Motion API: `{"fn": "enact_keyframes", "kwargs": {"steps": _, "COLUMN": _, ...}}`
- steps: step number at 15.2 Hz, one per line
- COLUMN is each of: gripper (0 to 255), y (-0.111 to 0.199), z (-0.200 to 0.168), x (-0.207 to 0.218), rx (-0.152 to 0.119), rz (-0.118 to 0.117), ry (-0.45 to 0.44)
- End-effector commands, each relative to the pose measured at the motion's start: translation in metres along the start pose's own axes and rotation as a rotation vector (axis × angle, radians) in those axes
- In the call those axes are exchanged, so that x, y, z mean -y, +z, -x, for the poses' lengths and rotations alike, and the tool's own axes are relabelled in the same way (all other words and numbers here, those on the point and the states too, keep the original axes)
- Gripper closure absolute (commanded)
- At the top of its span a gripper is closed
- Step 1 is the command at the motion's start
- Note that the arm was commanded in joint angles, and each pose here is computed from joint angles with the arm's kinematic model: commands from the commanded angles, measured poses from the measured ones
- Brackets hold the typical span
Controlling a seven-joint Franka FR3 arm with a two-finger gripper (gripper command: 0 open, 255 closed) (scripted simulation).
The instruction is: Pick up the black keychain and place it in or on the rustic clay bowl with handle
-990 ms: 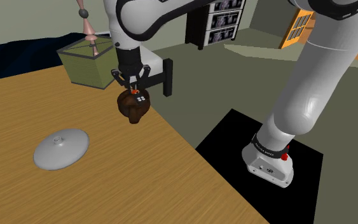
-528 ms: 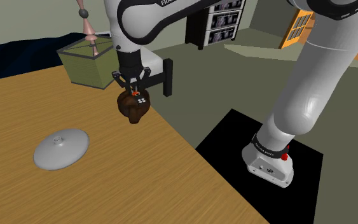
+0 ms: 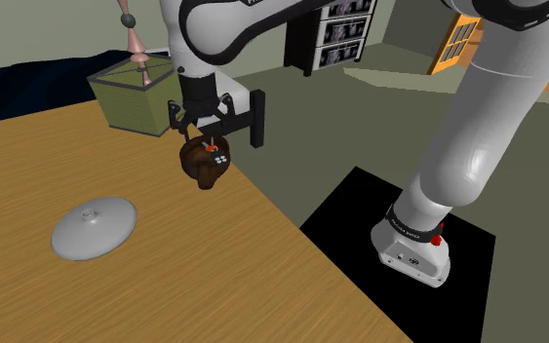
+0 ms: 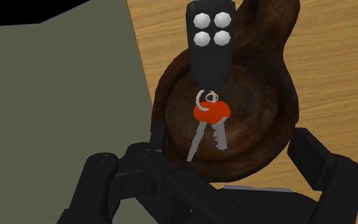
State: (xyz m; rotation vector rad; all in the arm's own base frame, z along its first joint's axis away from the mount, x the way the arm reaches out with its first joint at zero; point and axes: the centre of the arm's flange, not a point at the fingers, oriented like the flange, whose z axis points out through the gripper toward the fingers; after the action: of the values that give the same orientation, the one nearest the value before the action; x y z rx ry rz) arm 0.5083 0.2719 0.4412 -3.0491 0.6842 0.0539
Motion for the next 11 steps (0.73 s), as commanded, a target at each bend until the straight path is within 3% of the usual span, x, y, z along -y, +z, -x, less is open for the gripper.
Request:
{"fn": "enact_keyframes", "kwargs": {"steps": 1, "gripper": 0, "y": -0.021, "z": 0.000, "x": 0.000, "rx": 0.000, "rz": 0.000, "ry": 0.000}}
{"fn": "enact_keyframes", "kwargs": {"steps": 3, "gripper": 0, "y": -0.044, "z": 0.000, "x": 0.000, "rx": 0.000, "rz": 0.000, "ry": 0.000}}
{"fn": "enact_keyframes", "kwargs": {"steps": 11, "gripper": 0, "y": -0.044, "z": 0.000, "x": 0.000, "rx": 0.000, "rz": 0.000, "ry": 0.000}}
